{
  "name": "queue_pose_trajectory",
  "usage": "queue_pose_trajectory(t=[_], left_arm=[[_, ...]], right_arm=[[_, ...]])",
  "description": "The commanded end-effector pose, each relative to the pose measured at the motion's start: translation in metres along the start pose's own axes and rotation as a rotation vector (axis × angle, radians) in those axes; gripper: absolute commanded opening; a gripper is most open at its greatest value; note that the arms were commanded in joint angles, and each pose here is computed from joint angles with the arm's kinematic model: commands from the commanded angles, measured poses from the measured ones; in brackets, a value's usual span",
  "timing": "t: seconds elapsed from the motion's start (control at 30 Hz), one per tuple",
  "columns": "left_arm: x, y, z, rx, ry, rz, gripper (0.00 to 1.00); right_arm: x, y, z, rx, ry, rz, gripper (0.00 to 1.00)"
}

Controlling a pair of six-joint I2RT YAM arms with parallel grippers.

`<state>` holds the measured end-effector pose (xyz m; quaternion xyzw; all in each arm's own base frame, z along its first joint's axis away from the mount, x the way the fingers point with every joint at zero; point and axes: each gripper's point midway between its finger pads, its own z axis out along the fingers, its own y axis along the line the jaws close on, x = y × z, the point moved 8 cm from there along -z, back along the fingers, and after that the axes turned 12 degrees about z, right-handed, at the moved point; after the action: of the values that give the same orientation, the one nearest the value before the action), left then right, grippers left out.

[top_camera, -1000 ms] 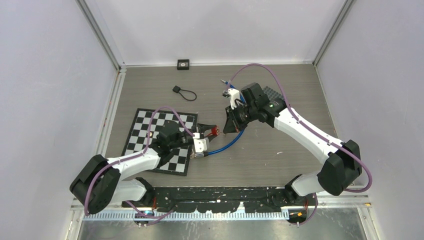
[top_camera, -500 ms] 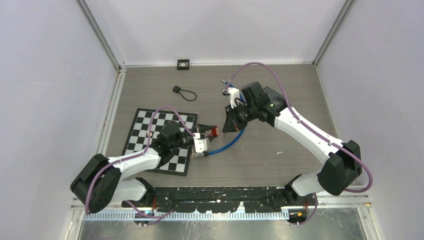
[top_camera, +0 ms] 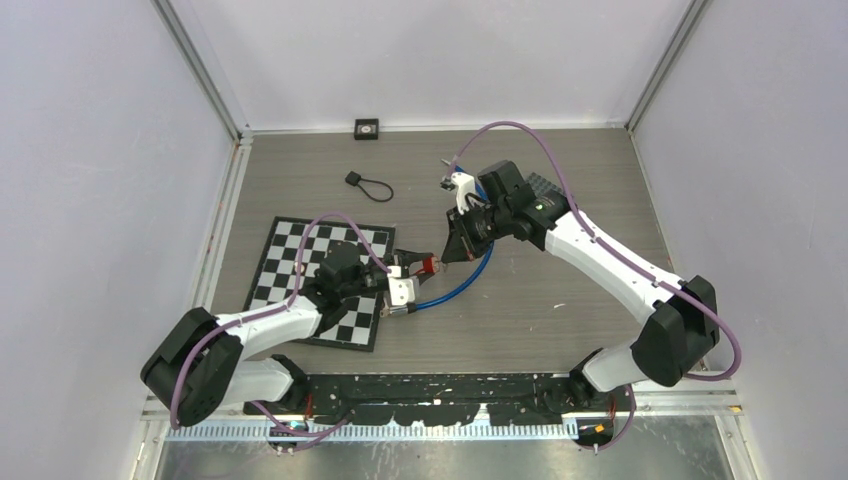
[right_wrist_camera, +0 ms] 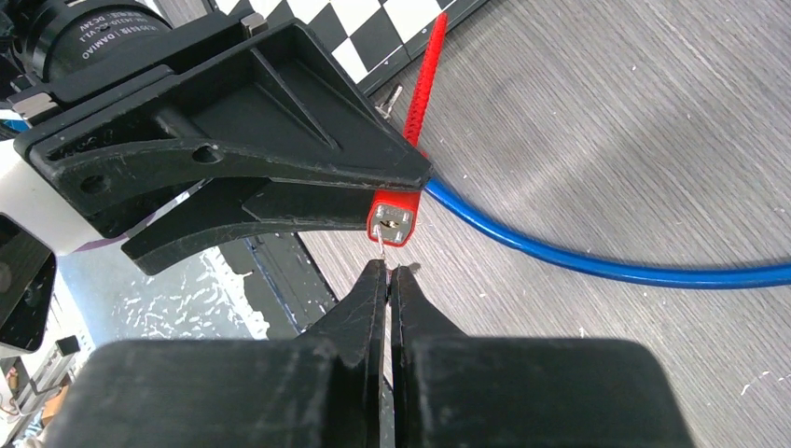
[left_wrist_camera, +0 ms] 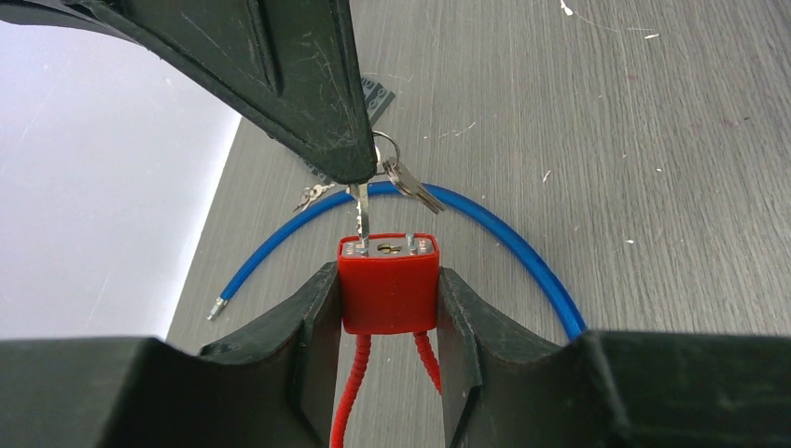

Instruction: Unlock with the key

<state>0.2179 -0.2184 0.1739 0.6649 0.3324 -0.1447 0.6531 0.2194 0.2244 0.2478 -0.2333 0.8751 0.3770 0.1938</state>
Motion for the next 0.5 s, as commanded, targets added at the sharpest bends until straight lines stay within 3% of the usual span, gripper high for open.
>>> queue_pose_trajectory(t=[0.0,0.47], left_arm=[[-0.0108,0.0185,0.0024,-0.053,-0.04,0.051,0.0],[-0.0116,0.0213,0.0025,-0.065,-0.037,0.049,0.0]], right_arm=[[-0.0106,0.0085,-0.0011,-0.029,-0.036,-0.027,0.0],[-0.0036,0.0033,0.0049,-0.026,-0.014,-0.02,0.01]])
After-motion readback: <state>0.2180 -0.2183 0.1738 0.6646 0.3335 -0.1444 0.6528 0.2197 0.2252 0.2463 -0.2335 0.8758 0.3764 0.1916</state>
